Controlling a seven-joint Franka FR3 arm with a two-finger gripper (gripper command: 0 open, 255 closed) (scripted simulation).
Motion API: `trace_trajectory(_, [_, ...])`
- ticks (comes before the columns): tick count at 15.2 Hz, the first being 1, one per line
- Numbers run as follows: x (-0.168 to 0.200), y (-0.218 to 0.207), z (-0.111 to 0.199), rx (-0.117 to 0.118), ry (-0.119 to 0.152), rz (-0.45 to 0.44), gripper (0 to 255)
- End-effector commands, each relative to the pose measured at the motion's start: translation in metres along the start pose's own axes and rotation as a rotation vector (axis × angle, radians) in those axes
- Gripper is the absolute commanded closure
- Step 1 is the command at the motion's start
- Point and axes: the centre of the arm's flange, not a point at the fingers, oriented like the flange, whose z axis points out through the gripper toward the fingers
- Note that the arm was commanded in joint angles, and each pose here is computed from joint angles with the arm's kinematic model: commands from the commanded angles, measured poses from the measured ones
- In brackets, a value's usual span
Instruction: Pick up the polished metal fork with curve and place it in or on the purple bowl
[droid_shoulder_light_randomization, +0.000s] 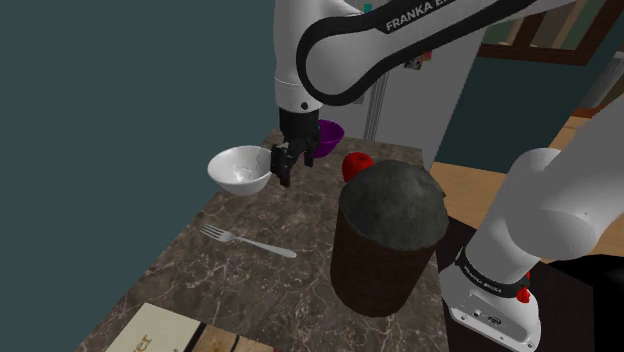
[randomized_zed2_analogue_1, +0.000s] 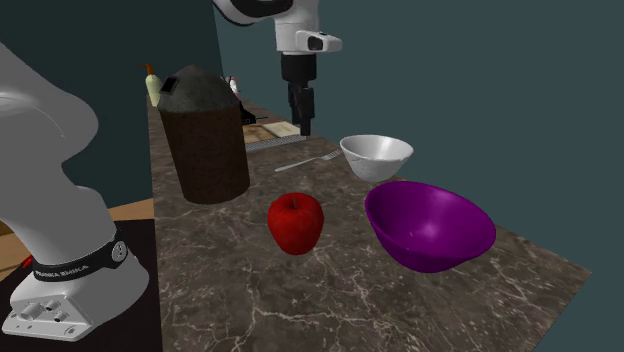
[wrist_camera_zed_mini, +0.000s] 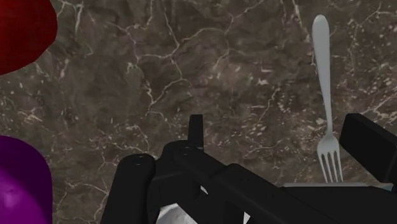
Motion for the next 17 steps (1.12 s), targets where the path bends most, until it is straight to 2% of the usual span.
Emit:
trace_trajectory(1, [0.013, -0.017, 0.013, 0.001, 0.004, -0.006, 0])
trace_trajectory(14, [0.094, -0.136, 0.103, -0.001, 0.025, -0.045, 0])
trace_trajectory(17, [0.096, -0.139, 0.115, -0.001, 0.026, -0.046, 0])
